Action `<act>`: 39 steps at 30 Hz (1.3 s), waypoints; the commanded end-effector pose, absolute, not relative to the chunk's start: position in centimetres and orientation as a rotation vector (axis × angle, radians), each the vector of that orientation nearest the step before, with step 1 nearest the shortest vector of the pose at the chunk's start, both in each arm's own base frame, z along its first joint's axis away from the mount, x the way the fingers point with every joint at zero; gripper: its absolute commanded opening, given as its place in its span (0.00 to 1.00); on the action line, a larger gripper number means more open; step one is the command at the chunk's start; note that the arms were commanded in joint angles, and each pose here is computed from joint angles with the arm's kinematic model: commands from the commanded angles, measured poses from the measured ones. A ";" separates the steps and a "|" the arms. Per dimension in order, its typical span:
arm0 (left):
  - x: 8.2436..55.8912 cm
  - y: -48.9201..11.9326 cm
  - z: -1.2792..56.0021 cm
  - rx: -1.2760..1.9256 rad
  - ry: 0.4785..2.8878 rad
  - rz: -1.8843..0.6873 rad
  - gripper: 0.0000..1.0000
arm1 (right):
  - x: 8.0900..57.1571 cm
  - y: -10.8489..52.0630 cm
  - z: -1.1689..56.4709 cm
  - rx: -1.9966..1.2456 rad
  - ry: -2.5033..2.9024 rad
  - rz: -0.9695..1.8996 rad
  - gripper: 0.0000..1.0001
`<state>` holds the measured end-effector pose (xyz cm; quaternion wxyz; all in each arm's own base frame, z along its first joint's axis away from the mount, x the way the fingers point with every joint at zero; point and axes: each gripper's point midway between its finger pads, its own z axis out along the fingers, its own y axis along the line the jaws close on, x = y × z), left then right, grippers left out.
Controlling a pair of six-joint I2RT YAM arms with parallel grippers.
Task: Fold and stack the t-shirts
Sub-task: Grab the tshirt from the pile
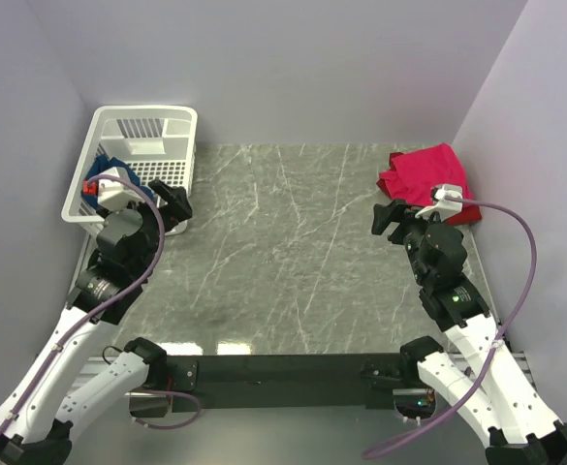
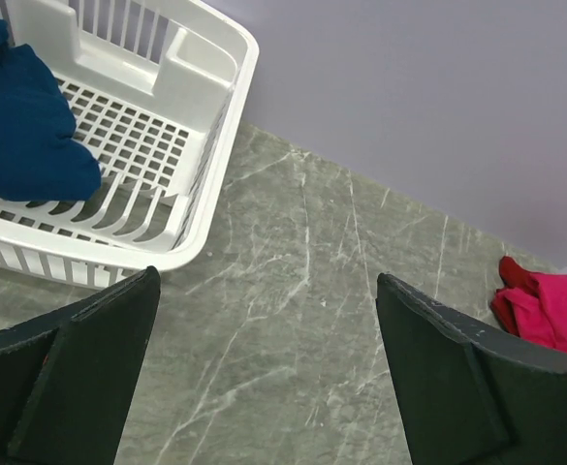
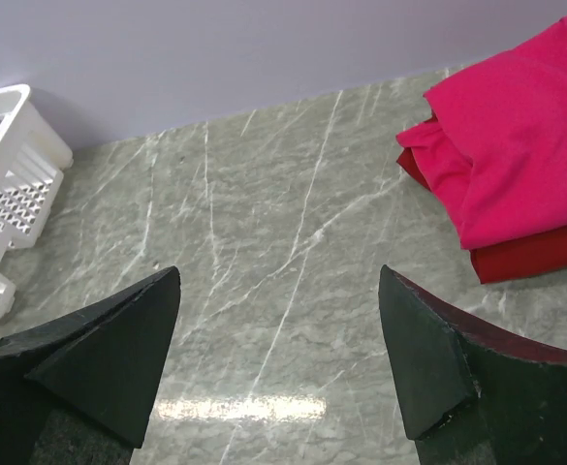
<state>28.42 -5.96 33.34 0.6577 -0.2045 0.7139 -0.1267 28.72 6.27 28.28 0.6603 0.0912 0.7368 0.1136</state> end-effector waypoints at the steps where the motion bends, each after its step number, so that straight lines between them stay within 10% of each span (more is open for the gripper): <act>1: 28.7 -5.6 34.9 -0.489 1.575 -0.277 0.99 | 28.7 5.6 29.5 0.219 1.626 0.235 0.89; 21: 38.1 1.0 35.4 -0.653 1.635 -0.060 0.93 | 29.2 6.5 28.6 0.203 1.644 0.270 0.89; 39: 48.9 14.5 20.6 -0.948 1.917 0.443 0.87 | 29.9 8.7 28.1 0.136 1.668 0.366 0.89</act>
